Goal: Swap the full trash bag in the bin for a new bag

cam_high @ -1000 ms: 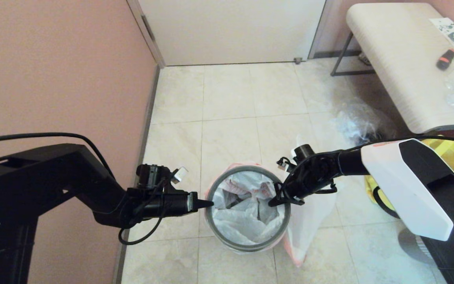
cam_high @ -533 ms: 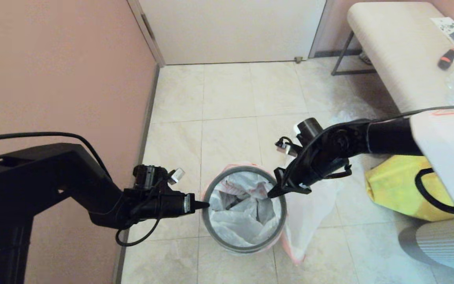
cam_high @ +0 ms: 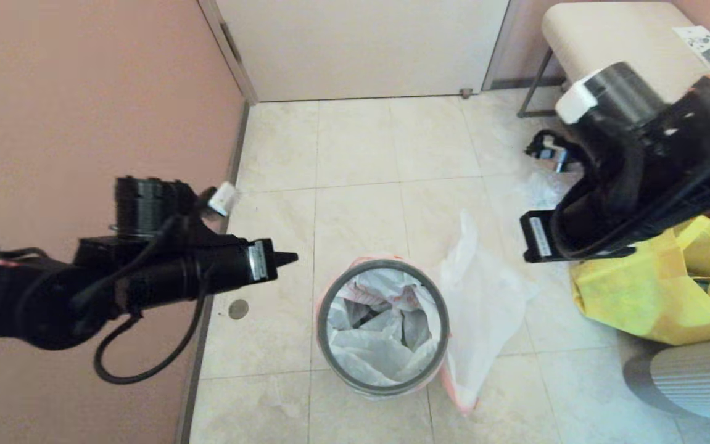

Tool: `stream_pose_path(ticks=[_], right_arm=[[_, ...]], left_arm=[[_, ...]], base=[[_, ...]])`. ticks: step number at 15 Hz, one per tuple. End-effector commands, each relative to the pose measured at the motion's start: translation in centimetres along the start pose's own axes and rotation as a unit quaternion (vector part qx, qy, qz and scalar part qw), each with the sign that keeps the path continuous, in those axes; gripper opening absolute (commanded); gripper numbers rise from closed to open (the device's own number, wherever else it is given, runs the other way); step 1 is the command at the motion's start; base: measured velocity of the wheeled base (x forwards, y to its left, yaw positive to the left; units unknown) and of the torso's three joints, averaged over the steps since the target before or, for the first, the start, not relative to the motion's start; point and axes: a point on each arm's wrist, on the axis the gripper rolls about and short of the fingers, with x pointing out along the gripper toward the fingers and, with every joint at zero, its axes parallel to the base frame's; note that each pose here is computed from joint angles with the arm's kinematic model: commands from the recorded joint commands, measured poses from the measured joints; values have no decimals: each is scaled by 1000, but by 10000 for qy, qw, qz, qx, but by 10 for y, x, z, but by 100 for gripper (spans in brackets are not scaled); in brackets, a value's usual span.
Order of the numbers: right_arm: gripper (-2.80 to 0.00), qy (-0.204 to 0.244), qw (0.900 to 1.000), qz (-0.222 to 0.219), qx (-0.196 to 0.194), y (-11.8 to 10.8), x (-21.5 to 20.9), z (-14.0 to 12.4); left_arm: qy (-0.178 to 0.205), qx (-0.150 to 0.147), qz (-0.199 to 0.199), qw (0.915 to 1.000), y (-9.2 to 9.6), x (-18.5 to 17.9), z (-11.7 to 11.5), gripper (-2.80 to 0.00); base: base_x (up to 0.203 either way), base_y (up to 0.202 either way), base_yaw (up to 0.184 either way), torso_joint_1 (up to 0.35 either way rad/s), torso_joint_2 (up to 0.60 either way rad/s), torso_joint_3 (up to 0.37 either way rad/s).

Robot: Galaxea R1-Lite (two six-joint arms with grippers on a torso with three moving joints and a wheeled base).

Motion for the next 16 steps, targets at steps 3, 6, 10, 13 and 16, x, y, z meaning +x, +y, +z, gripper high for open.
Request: stream_pose_path(ticks=[3,6,10,13,16], right_arm=[[-280,-929,9927,-643,420,-65,-117,-68],[-280,-1326,9847,-836,756,-99,-163,-132],[-280,-1874,9690,-1138,1140,-125,-197,-220],[-280,-2396,9502,-1431,1388,-128,-208,-277],[-280,-2524,9205,-2434,1724,-108,-200,-316]], left_arm=[[-1647,282,1264,9778,-50,-146,20,-280],[-2227,271,1734,9590,-54,-236,-8,-280],[-2760,158,2555,9265,-52,-310,-76,-280],[-2479,-104,3445,9054,-43,-313,-132,-280],[-2419,-354,3535,9029,-50,-320,-149,-280]], base=[[0,0,0,0,0,0],[0,0,0,0,0,0],[0,0,0,0,0,0],[0,0,0,0,0,0],[0,0,0,0,0,0]])
